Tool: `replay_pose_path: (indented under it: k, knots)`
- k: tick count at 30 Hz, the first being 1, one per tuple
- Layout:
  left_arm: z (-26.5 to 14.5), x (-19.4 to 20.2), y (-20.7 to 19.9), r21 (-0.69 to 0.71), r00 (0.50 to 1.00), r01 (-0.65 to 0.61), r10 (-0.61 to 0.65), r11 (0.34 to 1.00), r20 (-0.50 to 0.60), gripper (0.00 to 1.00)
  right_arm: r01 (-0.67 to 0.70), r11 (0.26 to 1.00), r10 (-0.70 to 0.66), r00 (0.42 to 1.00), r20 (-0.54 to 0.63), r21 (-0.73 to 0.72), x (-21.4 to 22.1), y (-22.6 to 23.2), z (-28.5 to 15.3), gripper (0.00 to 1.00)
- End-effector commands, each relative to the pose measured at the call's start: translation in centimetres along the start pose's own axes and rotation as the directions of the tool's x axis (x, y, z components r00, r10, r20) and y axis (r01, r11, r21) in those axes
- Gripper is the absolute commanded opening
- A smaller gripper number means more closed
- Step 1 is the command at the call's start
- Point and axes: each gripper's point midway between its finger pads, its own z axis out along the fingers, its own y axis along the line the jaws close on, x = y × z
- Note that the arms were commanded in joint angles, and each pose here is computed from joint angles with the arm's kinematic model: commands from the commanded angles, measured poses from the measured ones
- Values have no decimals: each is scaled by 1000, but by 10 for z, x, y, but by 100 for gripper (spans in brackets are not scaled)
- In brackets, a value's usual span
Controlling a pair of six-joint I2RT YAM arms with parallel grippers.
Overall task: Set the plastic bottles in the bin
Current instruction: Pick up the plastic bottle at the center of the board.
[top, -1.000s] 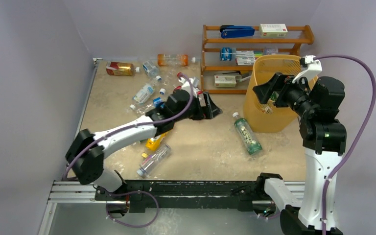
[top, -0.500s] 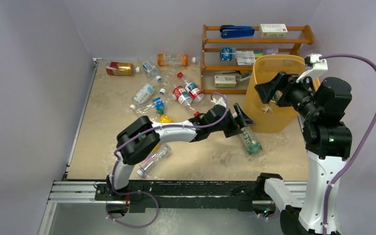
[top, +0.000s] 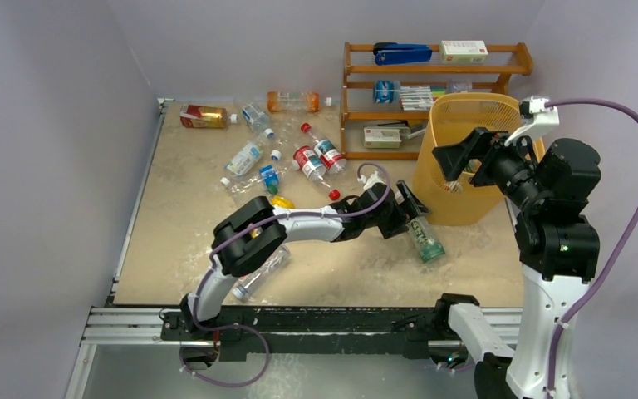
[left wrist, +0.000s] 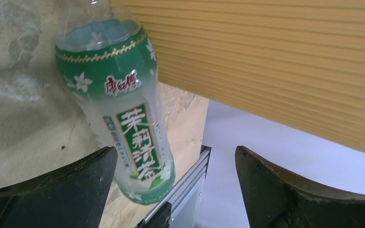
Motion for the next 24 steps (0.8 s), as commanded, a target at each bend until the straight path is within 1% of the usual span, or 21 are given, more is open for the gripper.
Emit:
replay_pose_path:
  k: [1, 10, 14, 20, 22, 23, 24]
  knots:
    - [16, -4, -3, -16, 1000, 2, -2, 1000, 27, 94, 11, 1000, -10, 999, 41, -29, -9, 7, -3, 96]
    - [29, -7, 25, -105, 998, -15, 21, 994, 52, 94, 7, 999, -5, 999, 42, -41, -5, 8, 0, 96]
    - [41, -10, 38, -142, 998, -15, 24, 990, 61, 95, 6, 999, -4, 999, 41, -48, -3, 8, 1, 96]
    - [55, -17, 40, -143, 996, 6, 8, 990, 93, 93, 4, 998, -2, 999, 34, -59, 3, 9, 0, 96]
    - [57, -19, 42, -148, 995, 7, 7, 989, 97, 90, 4, 998, -2, 1000, 31, -62, 4, 9, 0, 96]
    - [57, -19, 45, -151, 995, 7, 8, 989, 98, 85, 5, 998, -3, 1000, 26, -69, 5, 10, -1, 96]
    - [56, -21, 45, -144, 995, 7, 7, 989, 101, 76, 7, 997, -5, 1000, 22, -71, 6, 11, -1, 96]
